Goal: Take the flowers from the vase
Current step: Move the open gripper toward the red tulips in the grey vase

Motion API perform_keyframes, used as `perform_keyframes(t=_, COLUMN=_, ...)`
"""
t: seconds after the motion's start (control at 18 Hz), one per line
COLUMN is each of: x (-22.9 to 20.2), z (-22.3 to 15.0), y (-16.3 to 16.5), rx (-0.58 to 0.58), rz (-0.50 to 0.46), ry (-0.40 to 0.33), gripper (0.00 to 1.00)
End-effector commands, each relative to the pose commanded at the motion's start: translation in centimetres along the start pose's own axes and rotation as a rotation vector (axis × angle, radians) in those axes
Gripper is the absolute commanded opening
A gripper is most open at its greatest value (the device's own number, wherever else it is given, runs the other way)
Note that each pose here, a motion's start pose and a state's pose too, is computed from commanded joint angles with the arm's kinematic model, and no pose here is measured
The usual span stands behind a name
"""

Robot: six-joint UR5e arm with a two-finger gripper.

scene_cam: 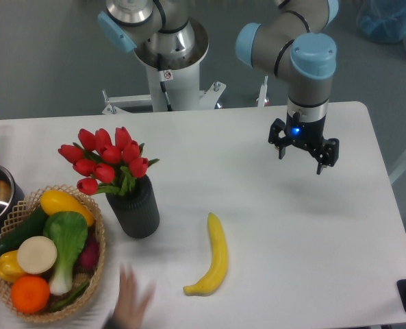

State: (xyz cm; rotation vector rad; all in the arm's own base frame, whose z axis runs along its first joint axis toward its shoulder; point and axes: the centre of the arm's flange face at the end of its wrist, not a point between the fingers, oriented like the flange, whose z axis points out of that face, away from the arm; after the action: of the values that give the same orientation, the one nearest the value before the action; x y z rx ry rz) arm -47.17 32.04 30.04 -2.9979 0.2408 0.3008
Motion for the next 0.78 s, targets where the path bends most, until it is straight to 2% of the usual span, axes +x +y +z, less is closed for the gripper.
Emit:
perform_keyframes(t=0.28, x=0.2, z=0.0, y=-0.2, rx=0.010, rz=0.000, ry=0.002, gripper=1.00)
perform_keyframes(t=0.39, x=1.0, z=0.9, y=-0.3, rx=0.026, rz=-0.049, ry=0.022, gripper=1.00)
perform_keyframes(t=0.56, x=3.1, z=2.2, y=-0.7, rx=0.114, rz=-0.063, ry=0.080, gripper=1.00)
perform_keyframes(t=0.78, x=6.5, z=-0.6, y=-2.7, rx=0.244, rz=-0.026, ry=0.085, gripper=1.00)
